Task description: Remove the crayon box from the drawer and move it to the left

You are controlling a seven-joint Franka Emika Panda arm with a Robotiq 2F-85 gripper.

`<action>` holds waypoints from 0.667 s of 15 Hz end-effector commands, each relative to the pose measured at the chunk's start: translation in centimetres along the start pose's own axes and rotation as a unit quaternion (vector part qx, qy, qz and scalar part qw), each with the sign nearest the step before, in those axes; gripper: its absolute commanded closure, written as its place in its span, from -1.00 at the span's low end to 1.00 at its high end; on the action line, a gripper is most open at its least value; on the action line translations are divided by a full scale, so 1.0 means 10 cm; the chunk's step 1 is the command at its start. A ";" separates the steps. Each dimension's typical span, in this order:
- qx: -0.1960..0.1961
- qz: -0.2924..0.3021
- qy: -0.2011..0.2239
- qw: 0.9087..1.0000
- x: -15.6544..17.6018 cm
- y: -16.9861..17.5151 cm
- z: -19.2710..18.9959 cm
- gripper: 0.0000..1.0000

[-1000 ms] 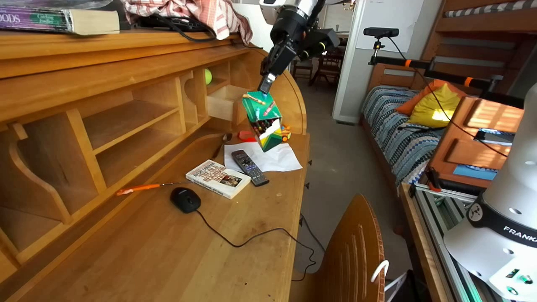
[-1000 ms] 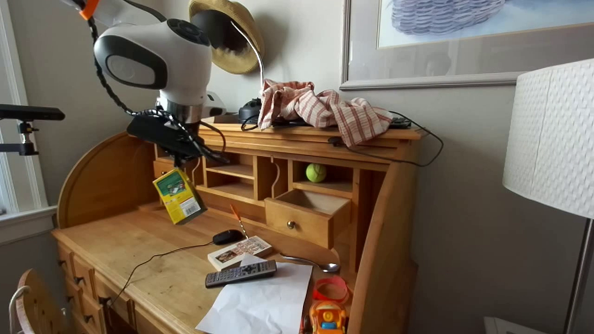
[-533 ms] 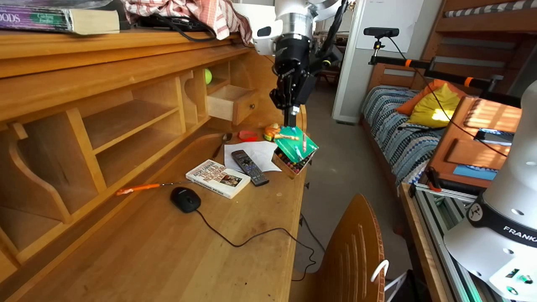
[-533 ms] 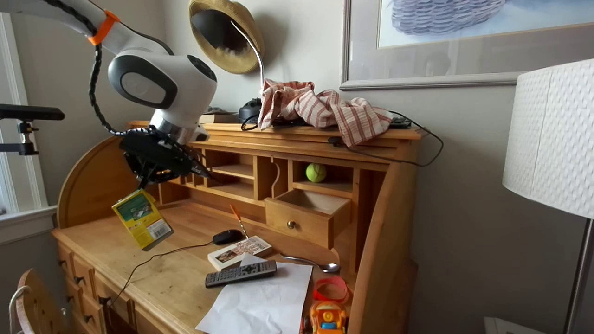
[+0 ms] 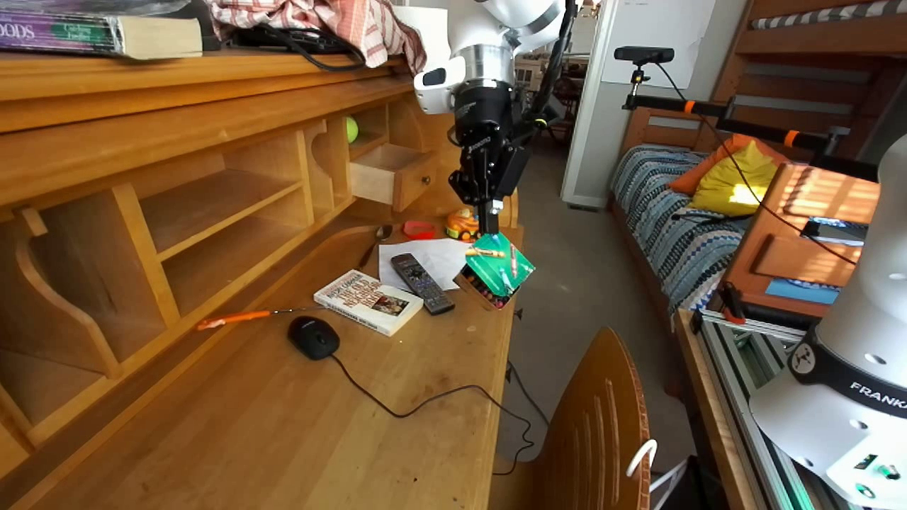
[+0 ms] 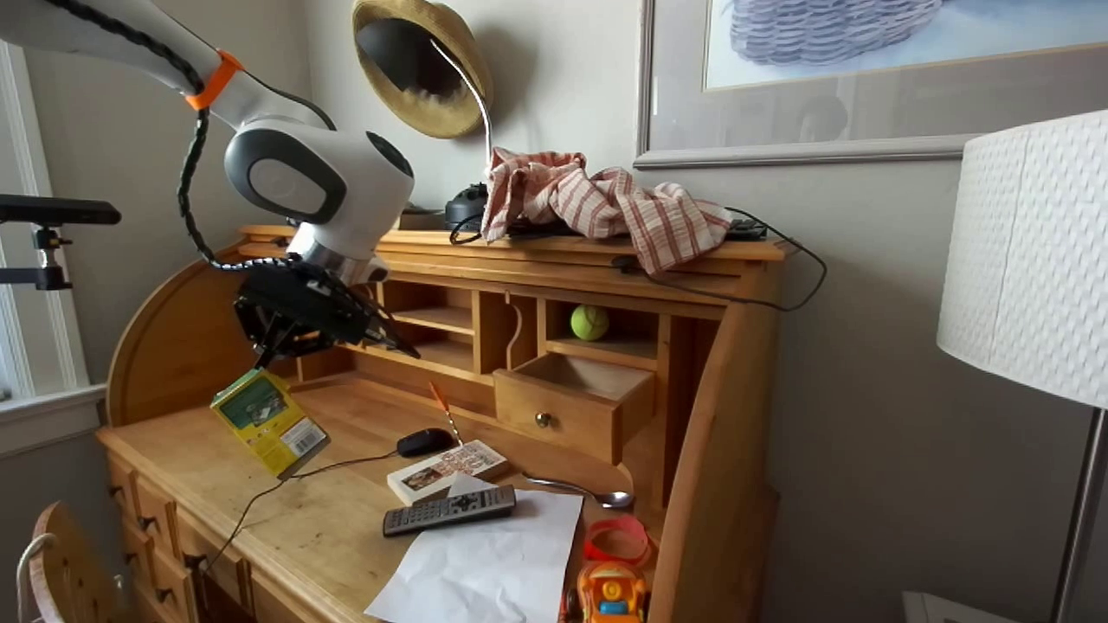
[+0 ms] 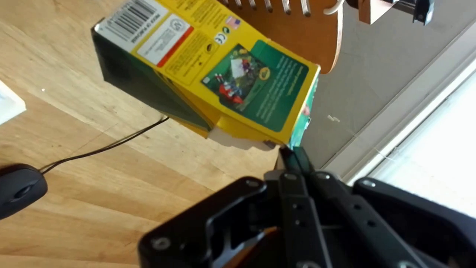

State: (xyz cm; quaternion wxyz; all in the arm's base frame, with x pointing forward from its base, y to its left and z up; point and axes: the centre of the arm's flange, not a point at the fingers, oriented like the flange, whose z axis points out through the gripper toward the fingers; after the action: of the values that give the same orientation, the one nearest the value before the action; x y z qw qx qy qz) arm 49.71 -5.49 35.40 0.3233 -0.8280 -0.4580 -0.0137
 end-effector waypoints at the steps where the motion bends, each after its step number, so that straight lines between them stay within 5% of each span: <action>1: 0.029 -0.065 0.002 0.997 0.17 0.11 0.26 1.00; 10: 0.125 -0.147 0.064 0.979 0.87 0.46 1.14 1.00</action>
State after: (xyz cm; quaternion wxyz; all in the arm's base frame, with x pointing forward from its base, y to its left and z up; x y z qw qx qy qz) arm 52.58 4.16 28.54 0.4062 -0.7274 -0.5514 -0.0420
